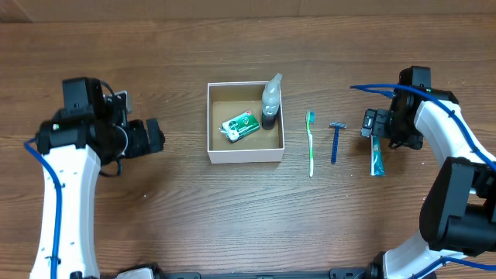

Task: Pack container
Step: 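Move the right gripper to the Colgate toothpaste tube and grasp it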

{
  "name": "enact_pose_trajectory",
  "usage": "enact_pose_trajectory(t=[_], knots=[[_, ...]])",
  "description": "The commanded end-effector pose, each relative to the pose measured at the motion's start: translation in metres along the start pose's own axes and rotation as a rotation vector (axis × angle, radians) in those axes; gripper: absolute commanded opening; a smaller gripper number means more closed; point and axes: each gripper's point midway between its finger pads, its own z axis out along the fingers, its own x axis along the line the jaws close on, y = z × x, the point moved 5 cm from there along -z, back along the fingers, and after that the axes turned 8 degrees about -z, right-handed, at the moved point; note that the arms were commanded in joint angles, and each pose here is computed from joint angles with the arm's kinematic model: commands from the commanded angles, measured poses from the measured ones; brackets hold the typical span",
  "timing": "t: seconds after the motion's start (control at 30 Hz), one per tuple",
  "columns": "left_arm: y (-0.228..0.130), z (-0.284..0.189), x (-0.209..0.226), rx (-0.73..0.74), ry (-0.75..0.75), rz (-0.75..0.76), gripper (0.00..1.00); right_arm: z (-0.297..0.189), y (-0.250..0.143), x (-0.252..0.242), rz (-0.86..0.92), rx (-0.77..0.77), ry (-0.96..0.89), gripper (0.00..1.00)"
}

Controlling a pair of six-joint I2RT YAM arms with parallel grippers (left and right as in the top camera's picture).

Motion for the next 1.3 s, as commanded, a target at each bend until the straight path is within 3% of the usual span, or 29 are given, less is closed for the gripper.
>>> enact_pose_trajectory(t=[0.0, 0.6, 0.9, 1.07, 1.2, 1.27], knots=[[-0.008, -0.001, 0.0, -0.002, -0.024, 0.01, 1.0, 0.016, -0.008, 0.003, -0.017, 0.028, 0.023, 0.98], [-0.008, -0.001, -0.002, 0.002, -0.038, 0.012, 1.0, 0.067, -0.025, 0.006, -0.022, 0.174, 0.043, 0.95], [-0.008, -0.001, -0.002, 0.003, -0.037, 0.011, 1.0, 0.067, -0.026, 0.007, -0.021, 0.178, 0.051, 0.7], [-0.009, -0.001, -0.001, 0.007, -0.036, 0.01, 1.0, 0.066, -0.026, 0.008, -0.021, 0.183, 0.052, 0.43], [-0.009, -0.001, -0.001, 0.007, -0.036, 0.011, 1.0, 0.066, -0.026, 0.012, -0.018, 0.18, 0.085, 0.37], [-0.009, -0.001, -0.001, 0.007, -0.036, 0.01, 1.0, 0.064, -0.024, 0.012, -0.018, 0.18, 0.088, 0.29]])
